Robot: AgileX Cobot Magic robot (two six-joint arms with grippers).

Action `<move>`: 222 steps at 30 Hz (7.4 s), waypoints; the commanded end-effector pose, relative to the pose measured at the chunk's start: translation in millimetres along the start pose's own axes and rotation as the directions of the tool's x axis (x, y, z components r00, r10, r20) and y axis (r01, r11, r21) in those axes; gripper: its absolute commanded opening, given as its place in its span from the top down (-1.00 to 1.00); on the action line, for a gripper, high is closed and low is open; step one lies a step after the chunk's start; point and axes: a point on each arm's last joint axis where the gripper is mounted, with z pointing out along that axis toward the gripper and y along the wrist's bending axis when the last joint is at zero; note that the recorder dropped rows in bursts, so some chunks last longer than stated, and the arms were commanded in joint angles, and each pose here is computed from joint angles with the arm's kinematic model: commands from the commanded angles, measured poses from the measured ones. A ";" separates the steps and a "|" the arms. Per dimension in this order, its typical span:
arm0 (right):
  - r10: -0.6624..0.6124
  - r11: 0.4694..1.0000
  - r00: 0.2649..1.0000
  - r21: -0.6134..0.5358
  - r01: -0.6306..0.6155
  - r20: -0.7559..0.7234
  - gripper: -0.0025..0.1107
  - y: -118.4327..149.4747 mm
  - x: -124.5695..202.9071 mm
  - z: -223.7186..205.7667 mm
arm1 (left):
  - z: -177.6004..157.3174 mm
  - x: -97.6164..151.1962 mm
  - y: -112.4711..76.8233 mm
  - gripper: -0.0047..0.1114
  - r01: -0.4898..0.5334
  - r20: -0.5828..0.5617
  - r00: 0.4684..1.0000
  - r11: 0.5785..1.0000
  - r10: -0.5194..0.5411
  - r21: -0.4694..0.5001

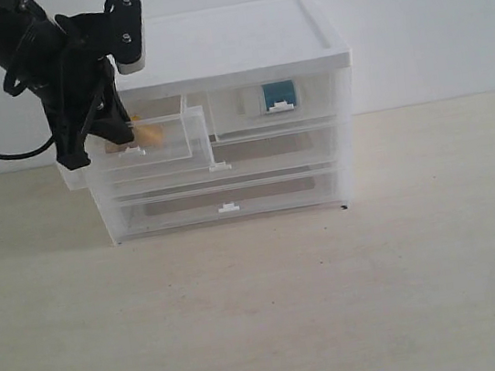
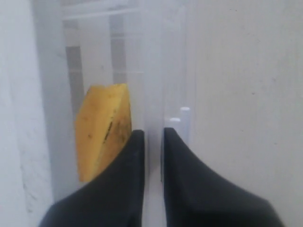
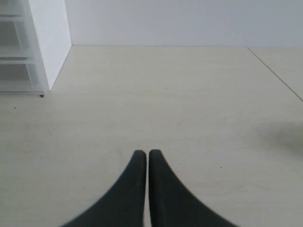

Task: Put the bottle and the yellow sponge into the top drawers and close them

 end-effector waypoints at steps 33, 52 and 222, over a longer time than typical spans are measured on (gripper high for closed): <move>0.002 1.000 1.000 0.002 -0.002 0.010 0.96 0.0 0.5 0.2 | -27.9 -8.3 13.5 -0.03 0.036 0.070 0.997 0.984 -0.024 -0.173; 0.002 1.000 1.000 0.002 -0.002 0.010 0.96 0.0 0.5 0.2 | -9.0 -5.5 27.1 -0.79 0.060 0.061 0.997 0.957 -0.045 -0.283; 0.002 1.000 1.000 0.002 -0.002 0.010 0.96 0.0 0.5 0.2 | -70.3 146.1 -354.3 0.84 0.959 0.782 0.196 -0.050 -0.592 -0.279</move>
